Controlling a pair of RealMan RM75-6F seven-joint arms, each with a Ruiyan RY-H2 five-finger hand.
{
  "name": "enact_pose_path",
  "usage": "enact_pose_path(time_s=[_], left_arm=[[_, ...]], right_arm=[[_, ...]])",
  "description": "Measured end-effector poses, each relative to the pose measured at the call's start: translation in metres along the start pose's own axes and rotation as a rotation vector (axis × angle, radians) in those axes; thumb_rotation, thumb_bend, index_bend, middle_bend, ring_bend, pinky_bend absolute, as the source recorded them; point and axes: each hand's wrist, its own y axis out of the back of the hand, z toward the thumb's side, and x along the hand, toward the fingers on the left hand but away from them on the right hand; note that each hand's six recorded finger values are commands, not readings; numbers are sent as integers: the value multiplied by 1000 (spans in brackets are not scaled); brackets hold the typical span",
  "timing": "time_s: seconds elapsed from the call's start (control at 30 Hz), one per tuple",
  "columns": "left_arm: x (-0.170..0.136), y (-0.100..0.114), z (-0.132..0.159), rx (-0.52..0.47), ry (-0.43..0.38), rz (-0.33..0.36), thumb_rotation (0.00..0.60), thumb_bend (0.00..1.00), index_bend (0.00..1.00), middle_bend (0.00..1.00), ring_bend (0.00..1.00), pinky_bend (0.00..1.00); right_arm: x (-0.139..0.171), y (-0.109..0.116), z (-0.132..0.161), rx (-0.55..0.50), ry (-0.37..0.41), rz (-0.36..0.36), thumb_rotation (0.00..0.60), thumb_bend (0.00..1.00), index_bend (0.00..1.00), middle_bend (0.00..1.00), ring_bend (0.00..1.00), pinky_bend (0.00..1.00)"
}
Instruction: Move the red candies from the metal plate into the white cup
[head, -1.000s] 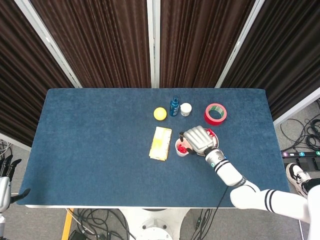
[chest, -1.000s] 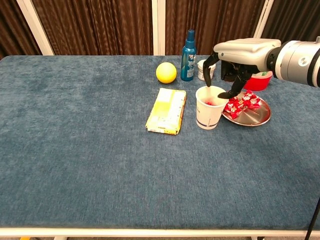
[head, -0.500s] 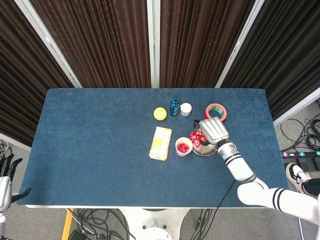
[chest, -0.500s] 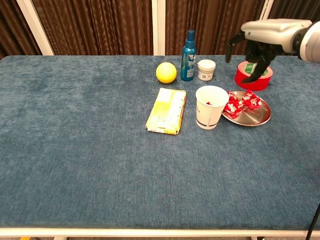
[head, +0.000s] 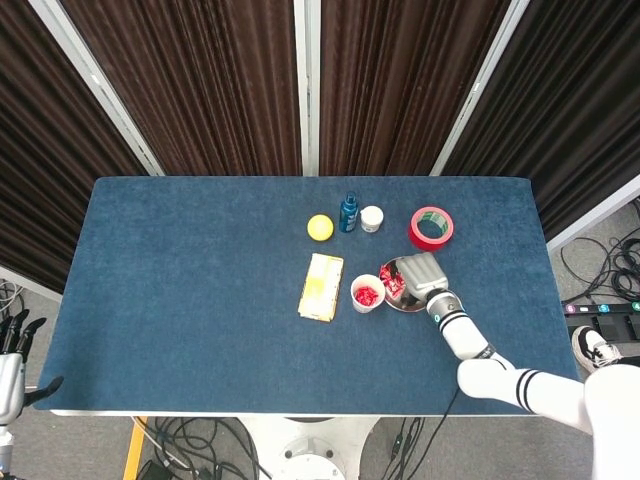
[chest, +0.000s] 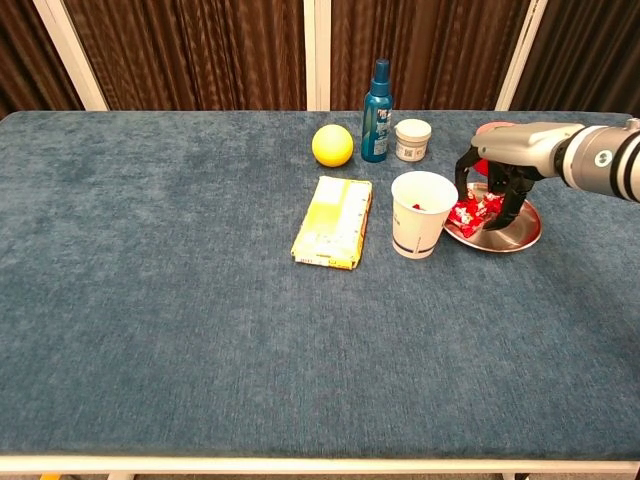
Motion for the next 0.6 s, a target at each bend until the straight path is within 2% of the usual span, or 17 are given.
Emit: enact_pose_path(time_s=[0.27, 0.6], left_arm=[[-1, -2, -3, -2, 7, -7, 600, 0, 224, 169, 91, 163], [-2, -2, -4, -2, 10, -9, 600, 0, 224, 169, 91, 163]], right_arm=[[-7, -5, 0, 3, -21, 22, 600, 139, 419, 960, 926, 1000], [-12, -6, 11, 19, -2, 28, 600, 141, 446, 960, 927, 1000]])
